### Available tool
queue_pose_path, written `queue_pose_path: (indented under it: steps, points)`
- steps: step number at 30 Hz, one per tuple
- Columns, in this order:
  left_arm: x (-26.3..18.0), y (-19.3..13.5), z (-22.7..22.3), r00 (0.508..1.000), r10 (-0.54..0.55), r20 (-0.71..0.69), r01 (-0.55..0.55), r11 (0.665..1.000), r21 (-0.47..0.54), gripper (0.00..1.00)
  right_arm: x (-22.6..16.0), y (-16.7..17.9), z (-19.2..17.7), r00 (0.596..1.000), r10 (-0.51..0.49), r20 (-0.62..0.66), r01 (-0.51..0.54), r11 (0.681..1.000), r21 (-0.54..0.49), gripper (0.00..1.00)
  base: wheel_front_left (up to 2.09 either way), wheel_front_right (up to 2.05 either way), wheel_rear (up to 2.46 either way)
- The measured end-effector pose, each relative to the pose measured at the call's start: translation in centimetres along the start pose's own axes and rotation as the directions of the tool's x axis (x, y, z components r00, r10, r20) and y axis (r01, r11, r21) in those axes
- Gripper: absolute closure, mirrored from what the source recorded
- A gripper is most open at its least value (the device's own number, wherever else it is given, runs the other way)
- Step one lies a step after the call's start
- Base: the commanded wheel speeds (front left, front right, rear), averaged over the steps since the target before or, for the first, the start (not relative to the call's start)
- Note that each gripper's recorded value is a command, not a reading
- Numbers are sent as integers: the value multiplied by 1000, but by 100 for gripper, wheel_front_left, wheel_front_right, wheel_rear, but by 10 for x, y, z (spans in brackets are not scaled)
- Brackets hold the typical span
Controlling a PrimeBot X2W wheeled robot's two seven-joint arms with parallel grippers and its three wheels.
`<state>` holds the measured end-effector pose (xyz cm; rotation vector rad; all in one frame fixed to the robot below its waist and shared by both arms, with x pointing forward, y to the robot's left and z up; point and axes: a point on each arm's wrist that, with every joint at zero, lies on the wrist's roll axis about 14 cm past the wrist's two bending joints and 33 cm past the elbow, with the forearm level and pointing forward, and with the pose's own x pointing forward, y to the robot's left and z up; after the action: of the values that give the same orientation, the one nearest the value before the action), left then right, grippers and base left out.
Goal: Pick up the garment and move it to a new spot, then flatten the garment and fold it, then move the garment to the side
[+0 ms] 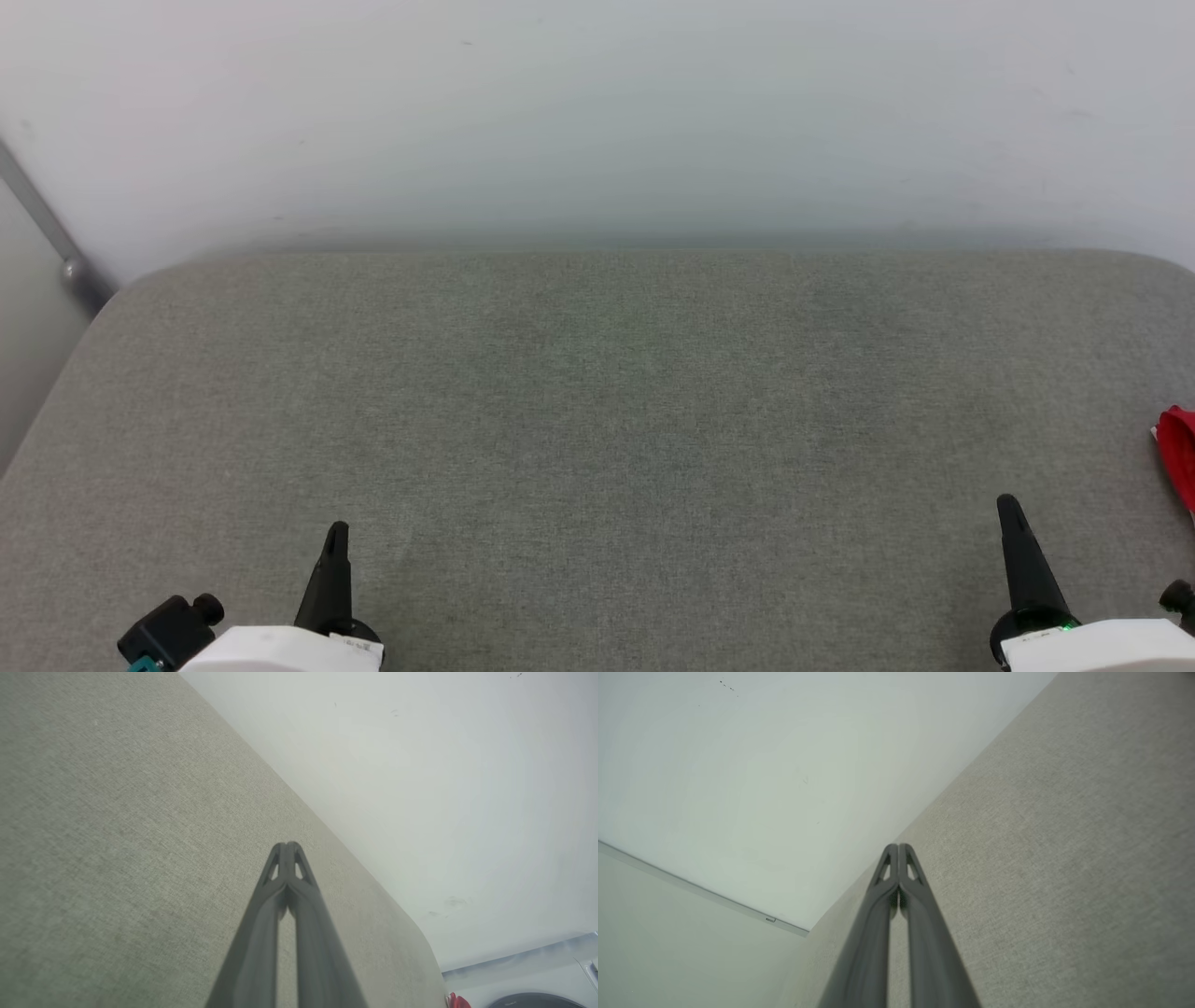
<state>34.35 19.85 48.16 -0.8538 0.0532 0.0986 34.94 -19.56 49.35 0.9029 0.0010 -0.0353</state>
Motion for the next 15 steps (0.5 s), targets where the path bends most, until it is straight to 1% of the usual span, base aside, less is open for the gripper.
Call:
queue_pose_path:
  steps: [7, 15]
  points:
    - [5, -1, 2, 1000, -2, -5, 1, 996, -89, 100, 5, 1, 1, 1000, -1, -2, 1, 997, 82, 100, 0, 0, 0]
    - [10, -3, 3, 1000, -10, -12, 8, 984, -179, 100, 10, 0, 2, 1000, -7, -6, 8, 986, 168, 100, 0, 0, 0]
